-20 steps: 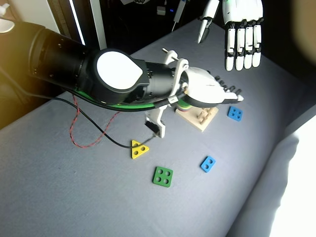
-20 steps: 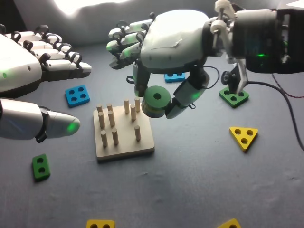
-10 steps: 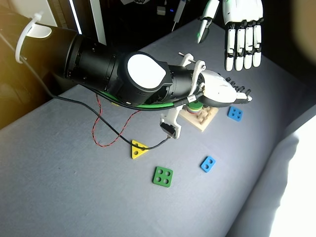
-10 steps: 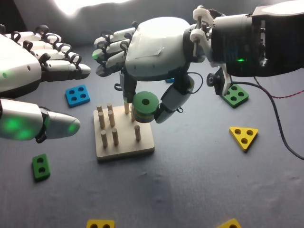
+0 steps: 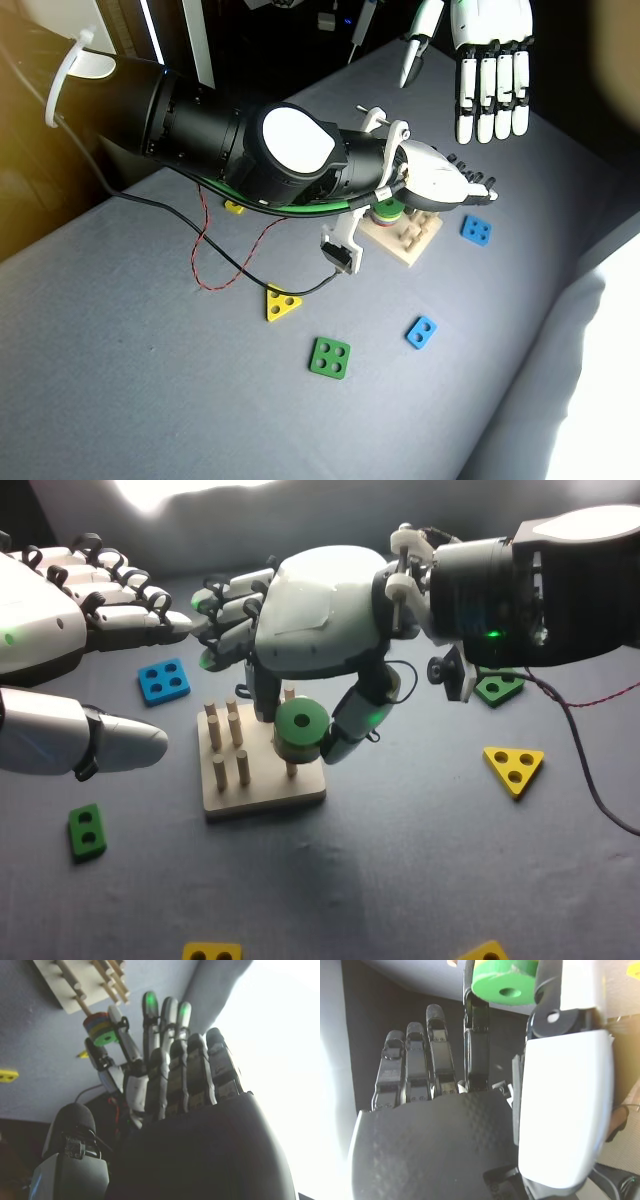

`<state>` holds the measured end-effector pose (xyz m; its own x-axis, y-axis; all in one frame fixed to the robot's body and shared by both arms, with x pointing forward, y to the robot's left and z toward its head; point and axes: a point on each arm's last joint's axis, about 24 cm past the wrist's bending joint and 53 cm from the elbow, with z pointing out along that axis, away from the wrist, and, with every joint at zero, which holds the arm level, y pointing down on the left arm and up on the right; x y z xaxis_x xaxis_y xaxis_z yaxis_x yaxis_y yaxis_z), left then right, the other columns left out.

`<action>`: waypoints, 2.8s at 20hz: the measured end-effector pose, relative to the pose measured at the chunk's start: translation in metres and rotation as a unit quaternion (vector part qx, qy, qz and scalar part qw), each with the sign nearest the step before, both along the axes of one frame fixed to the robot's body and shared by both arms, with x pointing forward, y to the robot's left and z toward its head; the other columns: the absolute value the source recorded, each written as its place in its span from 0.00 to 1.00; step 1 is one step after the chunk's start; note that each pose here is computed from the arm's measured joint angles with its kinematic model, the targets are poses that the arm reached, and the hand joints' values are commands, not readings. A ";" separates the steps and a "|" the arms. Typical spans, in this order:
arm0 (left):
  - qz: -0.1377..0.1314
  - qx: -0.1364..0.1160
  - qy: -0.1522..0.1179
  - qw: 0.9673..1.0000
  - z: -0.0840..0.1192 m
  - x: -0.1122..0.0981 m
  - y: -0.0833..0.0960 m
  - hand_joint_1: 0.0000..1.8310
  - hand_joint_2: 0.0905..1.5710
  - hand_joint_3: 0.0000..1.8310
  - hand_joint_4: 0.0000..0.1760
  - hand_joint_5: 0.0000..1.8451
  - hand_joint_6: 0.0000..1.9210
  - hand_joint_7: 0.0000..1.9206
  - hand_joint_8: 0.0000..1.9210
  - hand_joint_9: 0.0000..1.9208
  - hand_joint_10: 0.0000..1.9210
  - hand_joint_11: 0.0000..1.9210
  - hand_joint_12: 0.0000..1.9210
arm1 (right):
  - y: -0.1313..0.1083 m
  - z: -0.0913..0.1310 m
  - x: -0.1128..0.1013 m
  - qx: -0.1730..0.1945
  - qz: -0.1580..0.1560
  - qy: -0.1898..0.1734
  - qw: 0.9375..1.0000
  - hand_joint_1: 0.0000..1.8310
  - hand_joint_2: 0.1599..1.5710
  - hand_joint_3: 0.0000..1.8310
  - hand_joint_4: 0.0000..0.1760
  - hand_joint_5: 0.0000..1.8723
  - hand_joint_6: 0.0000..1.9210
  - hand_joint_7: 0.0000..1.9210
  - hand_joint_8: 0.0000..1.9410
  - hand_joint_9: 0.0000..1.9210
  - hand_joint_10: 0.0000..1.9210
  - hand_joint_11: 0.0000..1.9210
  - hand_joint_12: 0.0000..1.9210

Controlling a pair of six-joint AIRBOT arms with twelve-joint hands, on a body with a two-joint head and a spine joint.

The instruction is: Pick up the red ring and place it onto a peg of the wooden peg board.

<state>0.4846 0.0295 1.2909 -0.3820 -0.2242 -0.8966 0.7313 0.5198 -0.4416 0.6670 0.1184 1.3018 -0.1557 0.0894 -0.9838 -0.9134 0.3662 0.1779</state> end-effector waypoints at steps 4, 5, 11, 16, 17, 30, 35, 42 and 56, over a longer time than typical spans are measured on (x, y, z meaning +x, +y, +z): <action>0.000 0.000 0.000 1.000 0.000 0.000 0.000 0.00 0.77 0.00 0.00 0.08 0.01 0.06 0.01 0.03 0.01 0.00 0.00 | 0.009 -0.001 -0.003 0.001 0.003 0.003 1.000 0.61 0.56 0.00 1.00 0.80 0.01 0.18 0.01 0.05 0.00 0.00 0.00; 0.000 0.000 0.000 1.000 0.000 0.000 0.000 0.00 0.77 0.00 0.00 0.09 0.01 0.07 0.01 0.04 0.01 0.01 0.00 | 0.010 -0.001 -0.003 -0.001 0.002 0.002 1.000 0.61 0.56 0.00 1.00 0.80 0.01 0.18 0.00 0.05 0.00 0.00 0.00; -0.001 0.001 -0.001 1.000 0.000 -0.001 -0.001 0.00 0.77 0.00 0.00 0.09 0.00 0.06 0.00 0.03 0.00 0.00 0.00 | 0.010 -0.002 -0.003 -0.001 0.000 0.003 1.000 0.62 0.56 0.00 1.00 0.80 0.01 0.17 0.00 0.06 0.00 0.00 0.00; -0.001 0.001 -0.001 1.000 0.000 -0.001 -0.001 0.00 0.77 0.00 0.00 0.09 0.00 0.07 0.00 0.04 0.00 0.00 0.00 | 0.010 -0.016 -0.003 -0.011 -0.002 0.008 1.000 0.61 0.56 0.00 1.00 0.80 0.01 0.18 0.01 0.06 0.01 0.00 0.00; -0.001 0.001 -0.002 1.000 0.000 -0.001 -0.001 0.00 0.77 0.00 0.00 0.09 0.00 0.06 0.00 0.03 0.00 0.00 0.00 | 0.009 -0.018 -0.003 -0.013 -0.003 0.007 1.000 0.61 0.56 0.00 1.00 0.80 0.01 0.18 0.01 0.06 0.00 0.00 0.00; -0.001 0.001 -0.002 1.000 0.000 -0.001 -0.001 0.00 0.75 0.00 0.00 0.07 0.00 0.04 0.00 0.01 0.00 0.00 0.00 | 0.009 -0.006 -0.001 -0.012 -0.005 -0.014 1.000 0.21 0.34 0.00 1.00 0.05 0.00 0.00 0.00 0.00 0.00 0.00 0.00; -0.001 0.001 -0.002 1.000 0.000 -0.001 -0.001 0.00 0.76 0.00 0.00 0.07 0.00 0.05 0.00 0.02 0.00 0.00 0.00 | 0.005 0.001 0.003 -0.008 -0.012 -0.015 1.000 0.23 0.35 0.00 1.00 0.07 0.01 0.00 0.00 0.00 0.00 0.00 0.00; -0.001 0.000 0.000 1.000 0.000 -0.001 -0.001 0.00 0.76 0.00 0.00 0.08 0.00 0.06 0.00 0.03 0.00 0.00 0.00 | -0.065 0.009 0.000 -0.013 -0.028 -0.016 0.999 0.21 0.38 0.00 0.99 0.06 0.00 0.00 0.00 0.00 0.00 0.00 0.00; -0.001 0.000 0.000 1.000 0.000 -0.001 -0.001 0.00 0.77 0.00 0.00 0.08 0.00 0.07 0.00 0.04 0.00 0.00 0.00 | -0.174 -0.018 -0.071 -0.065 0.010 0.007 0.998 0.11 0.41 0.01 0.31 0.00 0.00 0.00 0.00 0.00 0.00 0.00 0.00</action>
